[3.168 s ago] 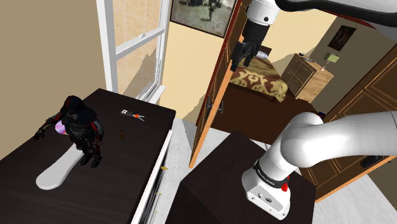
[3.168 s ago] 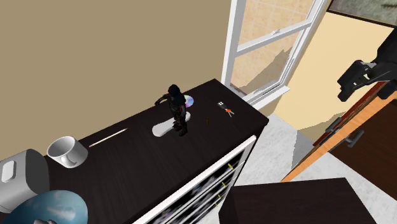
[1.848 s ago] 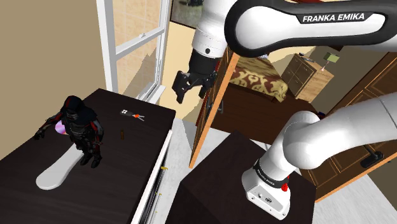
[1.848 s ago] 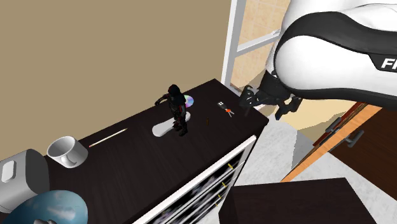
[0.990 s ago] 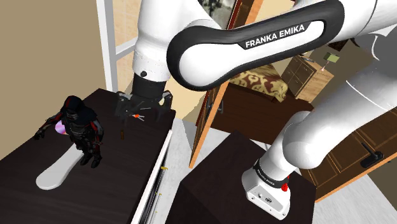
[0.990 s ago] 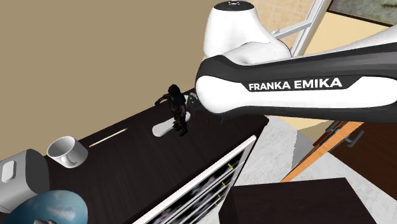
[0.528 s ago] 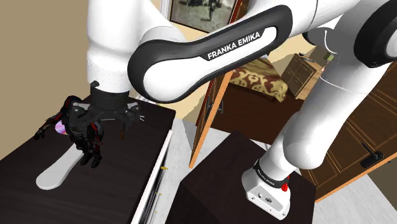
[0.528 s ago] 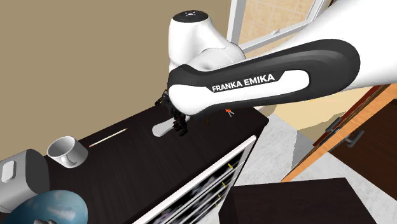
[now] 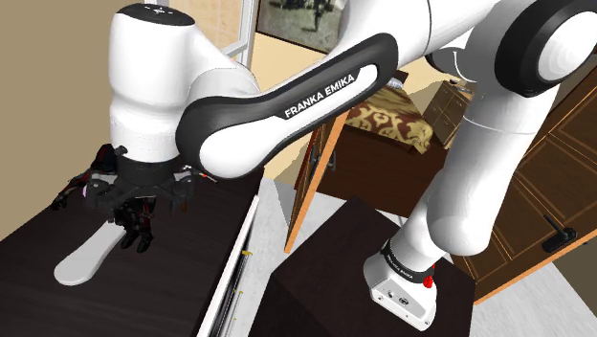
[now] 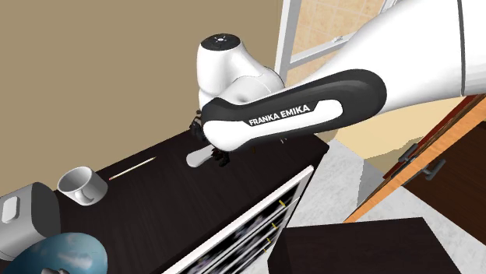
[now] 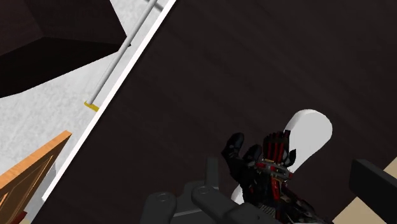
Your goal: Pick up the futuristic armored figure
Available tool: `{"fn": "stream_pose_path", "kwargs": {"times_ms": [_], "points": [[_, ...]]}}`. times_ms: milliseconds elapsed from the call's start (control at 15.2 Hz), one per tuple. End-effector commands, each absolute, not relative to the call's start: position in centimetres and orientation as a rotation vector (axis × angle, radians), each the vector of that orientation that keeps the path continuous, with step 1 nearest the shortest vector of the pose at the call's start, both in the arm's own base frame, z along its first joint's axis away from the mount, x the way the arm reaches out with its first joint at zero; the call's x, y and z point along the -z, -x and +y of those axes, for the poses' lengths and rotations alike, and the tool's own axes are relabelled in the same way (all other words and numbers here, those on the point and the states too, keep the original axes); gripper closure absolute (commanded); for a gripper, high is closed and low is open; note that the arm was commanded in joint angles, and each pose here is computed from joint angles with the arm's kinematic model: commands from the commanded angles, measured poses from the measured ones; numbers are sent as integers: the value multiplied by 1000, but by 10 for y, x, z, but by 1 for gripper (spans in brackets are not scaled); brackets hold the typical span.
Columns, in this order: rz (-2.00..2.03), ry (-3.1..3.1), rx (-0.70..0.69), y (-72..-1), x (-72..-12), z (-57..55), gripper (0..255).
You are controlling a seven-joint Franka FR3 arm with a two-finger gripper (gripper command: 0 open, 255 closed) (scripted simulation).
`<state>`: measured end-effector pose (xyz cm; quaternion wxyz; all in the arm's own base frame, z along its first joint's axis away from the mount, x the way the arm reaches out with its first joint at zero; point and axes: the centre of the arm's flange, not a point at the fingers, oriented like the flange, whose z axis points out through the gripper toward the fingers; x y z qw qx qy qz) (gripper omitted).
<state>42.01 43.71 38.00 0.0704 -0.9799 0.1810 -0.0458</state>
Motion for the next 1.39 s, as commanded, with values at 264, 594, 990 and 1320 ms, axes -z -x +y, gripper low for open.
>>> {"fn": "stream_pose_path", "kwargs": {"times_ms": [264,594,990,1320], "points": [[545,2947,138,-420,-368,437,255],[545,2947,138,-420,-367,437,255],[545,2947,138,-420,-383,438,255],[545,2947,138,-420,-410,438,255]]}}
